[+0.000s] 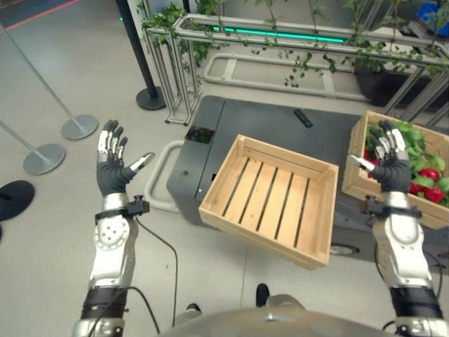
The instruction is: Pick up the fruits from the basket on one side to the basket on the other side
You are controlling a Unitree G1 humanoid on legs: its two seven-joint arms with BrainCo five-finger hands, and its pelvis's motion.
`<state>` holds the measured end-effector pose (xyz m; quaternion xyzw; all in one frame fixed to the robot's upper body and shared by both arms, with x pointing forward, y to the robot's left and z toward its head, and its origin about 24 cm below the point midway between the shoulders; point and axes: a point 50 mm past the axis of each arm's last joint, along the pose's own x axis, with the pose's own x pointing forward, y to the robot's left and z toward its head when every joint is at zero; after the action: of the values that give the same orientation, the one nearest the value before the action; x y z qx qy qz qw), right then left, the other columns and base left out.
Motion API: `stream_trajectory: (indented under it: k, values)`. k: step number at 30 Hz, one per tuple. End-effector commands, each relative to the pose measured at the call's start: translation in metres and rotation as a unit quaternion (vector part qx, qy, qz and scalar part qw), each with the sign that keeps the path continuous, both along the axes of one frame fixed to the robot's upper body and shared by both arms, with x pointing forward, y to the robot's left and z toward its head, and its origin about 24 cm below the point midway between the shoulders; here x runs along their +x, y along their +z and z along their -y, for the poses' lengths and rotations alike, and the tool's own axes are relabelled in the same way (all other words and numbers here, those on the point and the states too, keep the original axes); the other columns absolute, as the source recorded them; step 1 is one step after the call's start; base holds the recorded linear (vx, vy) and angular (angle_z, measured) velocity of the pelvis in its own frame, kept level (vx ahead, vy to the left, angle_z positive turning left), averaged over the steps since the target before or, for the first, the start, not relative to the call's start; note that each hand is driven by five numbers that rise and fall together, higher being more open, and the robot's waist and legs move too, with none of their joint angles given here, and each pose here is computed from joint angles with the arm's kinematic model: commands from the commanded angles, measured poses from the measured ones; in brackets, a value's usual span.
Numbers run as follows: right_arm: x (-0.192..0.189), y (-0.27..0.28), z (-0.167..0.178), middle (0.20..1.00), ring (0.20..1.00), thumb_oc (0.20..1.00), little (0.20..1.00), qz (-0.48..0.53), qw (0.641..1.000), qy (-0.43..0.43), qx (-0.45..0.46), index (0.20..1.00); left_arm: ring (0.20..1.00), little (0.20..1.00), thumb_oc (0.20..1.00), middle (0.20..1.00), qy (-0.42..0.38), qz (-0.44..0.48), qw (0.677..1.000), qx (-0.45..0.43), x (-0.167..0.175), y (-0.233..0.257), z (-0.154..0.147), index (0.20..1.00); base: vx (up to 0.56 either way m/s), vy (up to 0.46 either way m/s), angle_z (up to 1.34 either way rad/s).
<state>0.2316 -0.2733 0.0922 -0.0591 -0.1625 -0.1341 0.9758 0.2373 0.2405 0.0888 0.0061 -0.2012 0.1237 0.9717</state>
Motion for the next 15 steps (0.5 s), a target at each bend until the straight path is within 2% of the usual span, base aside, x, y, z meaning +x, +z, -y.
stream_trajectory:
  k: [1, 9, 15]
  values:
    - [0.003, 0.016, 0.004, 1.000, 1.000, 1.000, 1.000, 0.053, 0.999, -0.007, 0.009, 1.000, 1.000, 1.000, 1.000, 1.000, -0.010, 0.044, 0.999, 0.017, 0.000, 0.018, -0.002, 1.000, 0.00, -0.017, 0.04]
    - [0.001, 0.008, 0.005, 1.000, 1.000, 1.000, 1.000, 0.037, 0.999, -0.016, 0.009, 1.000, 1.000, 1.000, 1.000, 1.000, -0.019, 0.019, 0.999, 0.021, 0.000, 0.009, 0.001, 1.000, 0.00, -0.019, 0.11]
    - [0.004, -0.008, 0.005, 1.000, 1.000, 1.000, 1.000, -0.004, 1.000, -0.020, -0.001, 1.000, 1.000, 1.000, 1.000, 1.000, -0.039, -0.053, 0.997, 0.043, -0.001, -0.017, 0.002, 1.000, 0.00, 0.000, 0.01]
